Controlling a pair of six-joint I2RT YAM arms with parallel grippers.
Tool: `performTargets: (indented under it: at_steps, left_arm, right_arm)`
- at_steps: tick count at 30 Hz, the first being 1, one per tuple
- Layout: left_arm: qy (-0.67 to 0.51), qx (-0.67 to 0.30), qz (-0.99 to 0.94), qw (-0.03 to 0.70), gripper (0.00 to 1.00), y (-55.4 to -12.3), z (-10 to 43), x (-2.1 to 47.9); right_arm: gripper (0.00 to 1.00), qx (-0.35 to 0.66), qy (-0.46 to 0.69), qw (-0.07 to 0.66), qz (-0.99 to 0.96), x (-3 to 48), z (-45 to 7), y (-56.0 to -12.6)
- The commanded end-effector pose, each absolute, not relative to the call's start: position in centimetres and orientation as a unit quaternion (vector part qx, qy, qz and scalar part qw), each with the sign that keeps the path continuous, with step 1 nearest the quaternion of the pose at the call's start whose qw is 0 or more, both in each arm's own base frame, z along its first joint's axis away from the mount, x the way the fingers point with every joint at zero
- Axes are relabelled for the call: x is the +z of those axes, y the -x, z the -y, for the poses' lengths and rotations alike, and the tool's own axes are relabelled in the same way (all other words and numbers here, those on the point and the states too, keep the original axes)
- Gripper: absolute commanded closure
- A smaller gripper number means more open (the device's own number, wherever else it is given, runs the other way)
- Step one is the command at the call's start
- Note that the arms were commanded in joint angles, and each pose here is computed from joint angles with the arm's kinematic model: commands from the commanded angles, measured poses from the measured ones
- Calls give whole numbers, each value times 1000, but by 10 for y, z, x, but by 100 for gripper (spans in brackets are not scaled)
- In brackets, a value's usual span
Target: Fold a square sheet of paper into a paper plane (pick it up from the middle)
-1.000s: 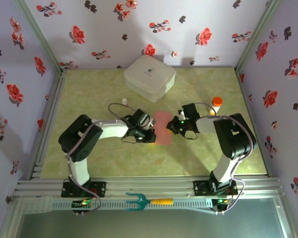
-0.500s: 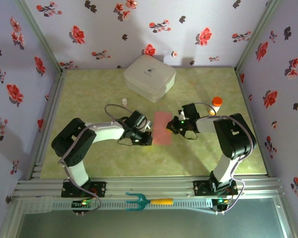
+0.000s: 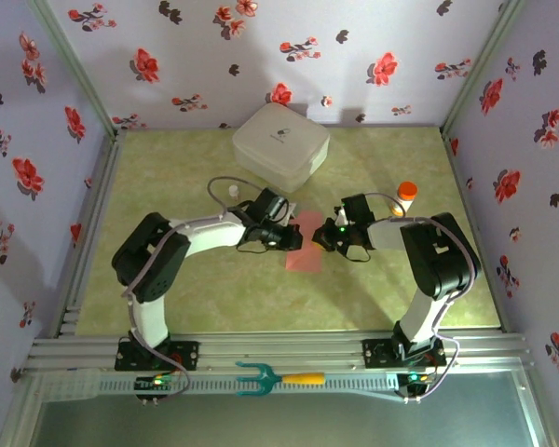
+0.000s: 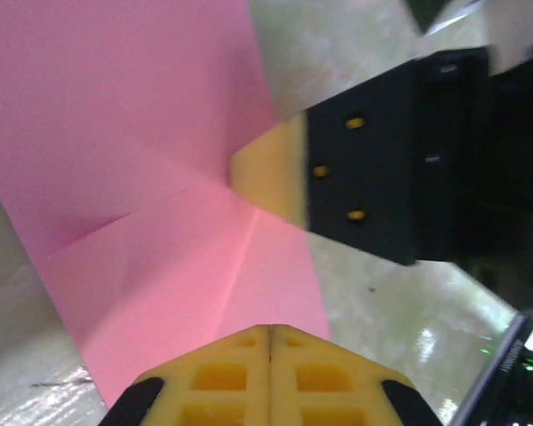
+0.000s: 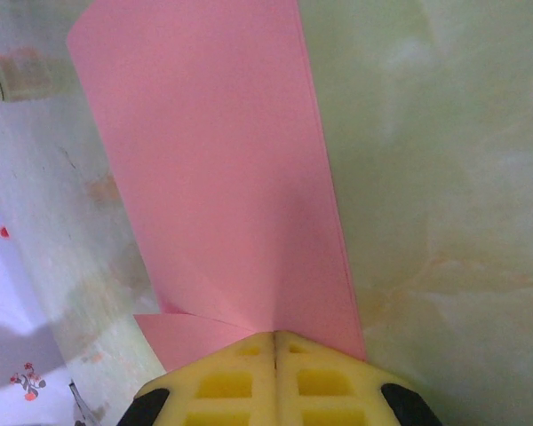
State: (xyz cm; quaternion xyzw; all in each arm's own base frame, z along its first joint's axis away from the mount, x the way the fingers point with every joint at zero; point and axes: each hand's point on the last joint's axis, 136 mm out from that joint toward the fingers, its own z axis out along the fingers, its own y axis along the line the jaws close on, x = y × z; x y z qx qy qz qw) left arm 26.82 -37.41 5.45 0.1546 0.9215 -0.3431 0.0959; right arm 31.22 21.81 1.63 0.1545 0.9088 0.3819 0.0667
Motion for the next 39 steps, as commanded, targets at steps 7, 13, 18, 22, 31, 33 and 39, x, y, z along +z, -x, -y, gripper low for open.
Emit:
performTargets:
  at_steps: [7, 13, 18, 22, 31, 33, 39]
  left_arm:
    - [-126, -296, -947, 16, 100, -239, 345, -7]
    - [-124, -285, -950, 9, 100, -238, 342, -12]
    - [-122, -282, -952, 12, 100, -239, 341, -11]
    - [-122, -281, -952, 16, 100, -240, 340, -11]
    - [-123, -285, -950, 21, 100, -240, 341, -9]
    - [-123, -286, -950, 20, 100, -240, 341, -8]
    - [-126, -313, -940, 47, 100, -249, 352, 16]
  right_arm:
    - [100, 376, -154, 73, -911, 27, -216, -315]
    - [99, 398, -115, 80, -907, 49, -235, -306]
    - [100, 392, -118, 48, -911, 26, -247, -292]
    - [100, 367, -135, 45, -919, 5, -236, -291]
    - [100, 365, -193, 89, -906, 8, -185, -332]
    - [100, 368, -202, 98, -902, 11, -176, -338]
    - [97, 382, -195, 123, -895, 45, -172, -336]
